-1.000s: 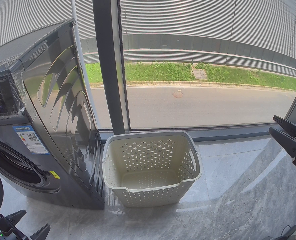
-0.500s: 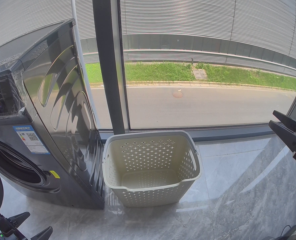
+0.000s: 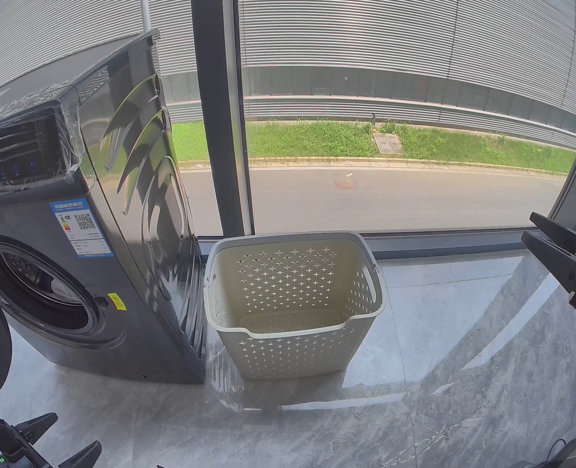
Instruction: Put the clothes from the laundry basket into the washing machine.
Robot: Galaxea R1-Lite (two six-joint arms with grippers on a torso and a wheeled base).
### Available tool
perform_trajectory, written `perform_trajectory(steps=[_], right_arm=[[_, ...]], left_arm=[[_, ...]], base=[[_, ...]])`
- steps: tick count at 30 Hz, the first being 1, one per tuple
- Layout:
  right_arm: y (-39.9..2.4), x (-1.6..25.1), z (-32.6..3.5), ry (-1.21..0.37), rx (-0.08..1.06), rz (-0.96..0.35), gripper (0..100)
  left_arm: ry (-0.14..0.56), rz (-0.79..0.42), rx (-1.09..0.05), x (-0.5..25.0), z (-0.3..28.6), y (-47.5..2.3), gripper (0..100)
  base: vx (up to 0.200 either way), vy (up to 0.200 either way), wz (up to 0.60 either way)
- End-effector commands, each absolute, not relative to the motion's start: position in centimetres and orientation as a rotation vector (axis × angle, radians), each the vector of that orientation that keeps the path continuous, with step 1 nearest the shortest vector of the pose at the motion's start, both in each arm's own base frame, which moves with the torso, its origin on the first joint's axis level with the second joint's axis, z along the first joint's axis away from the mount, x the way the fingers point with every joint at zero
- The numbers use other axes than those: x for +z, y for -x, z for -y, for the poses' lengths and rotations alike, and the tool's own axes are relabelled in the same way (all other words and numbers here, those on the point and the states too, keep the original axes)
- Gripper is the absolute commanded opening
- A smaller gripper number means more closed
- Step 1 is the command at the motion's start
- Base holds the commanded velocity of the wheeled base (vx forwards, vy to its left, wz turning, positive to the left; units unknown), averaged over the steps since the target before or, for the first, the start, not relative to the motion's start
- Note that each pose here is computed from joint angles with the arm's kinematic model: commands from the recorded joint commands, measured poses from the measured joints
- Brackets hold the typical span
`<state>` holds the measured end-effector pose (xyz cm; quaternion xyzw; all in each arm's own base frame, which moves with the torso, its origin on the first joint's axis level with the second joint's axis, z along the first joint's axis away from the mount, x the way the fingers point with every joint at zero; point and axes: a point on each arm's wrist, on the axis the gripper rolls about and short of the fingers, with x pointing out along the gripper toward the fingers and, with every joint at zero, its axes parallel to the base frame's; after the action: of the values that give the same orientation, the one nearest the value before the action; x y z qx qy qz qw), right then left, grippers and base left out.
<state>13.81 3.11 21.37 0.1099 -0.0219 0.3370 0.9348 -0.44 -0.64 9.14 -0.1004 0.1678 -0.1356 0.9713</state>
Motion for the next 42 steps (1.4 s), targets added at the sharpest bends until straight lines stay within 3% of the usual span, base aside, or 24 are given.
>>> perform_trajectory(steps=[1, 6, 13, 23, 30, 42], right_arm=[[-13.8, 21.4, -3.1, -0.225, 0.689, 0.044, 100], [-13.8, 21.3, -3.1, -0.225, 0.686, 0.044, 100], [-13.7, 21.2, -3.0, -0.226, 0.682, 0.04, 100], [-13.7, 21.3, -3.0, -0.225, 0.679, 0.045, 100], [-13.9, 21.4, -3.0, -0.225, 0.681, 0.045, 100], [-13.9, 21.4, -3.0, -0.225, 0.679, 0.045, 100]], left_arm=[[0.202, -0.329, -0.275, 9.1, 0.6, 0.6, 100], [0.202, -0.324, -0.278, 9.1, 0.6, 0.6, 100], [0.2, -0.294, -0.304, 9.1, 0.7, 0.7, 100], [0.188, -0.236, -0.439, 9.0, 0.8, 1.4, 100], [0.192, -0.225, -0.436, 9.0, 0.8, 1.5, 100], [0.208, -0.209, -0.43, 9.1, 0.7, 1.7, 100]], base=[[-0.2, 0.0, 0.0], [-0.2, 0.0, 0.0], [0.0, 0.0, 0.0], [0.0, 0.0, 0.0], [0.0, 0.0, 0.0], [-0.2, 0.0, 0.0]])
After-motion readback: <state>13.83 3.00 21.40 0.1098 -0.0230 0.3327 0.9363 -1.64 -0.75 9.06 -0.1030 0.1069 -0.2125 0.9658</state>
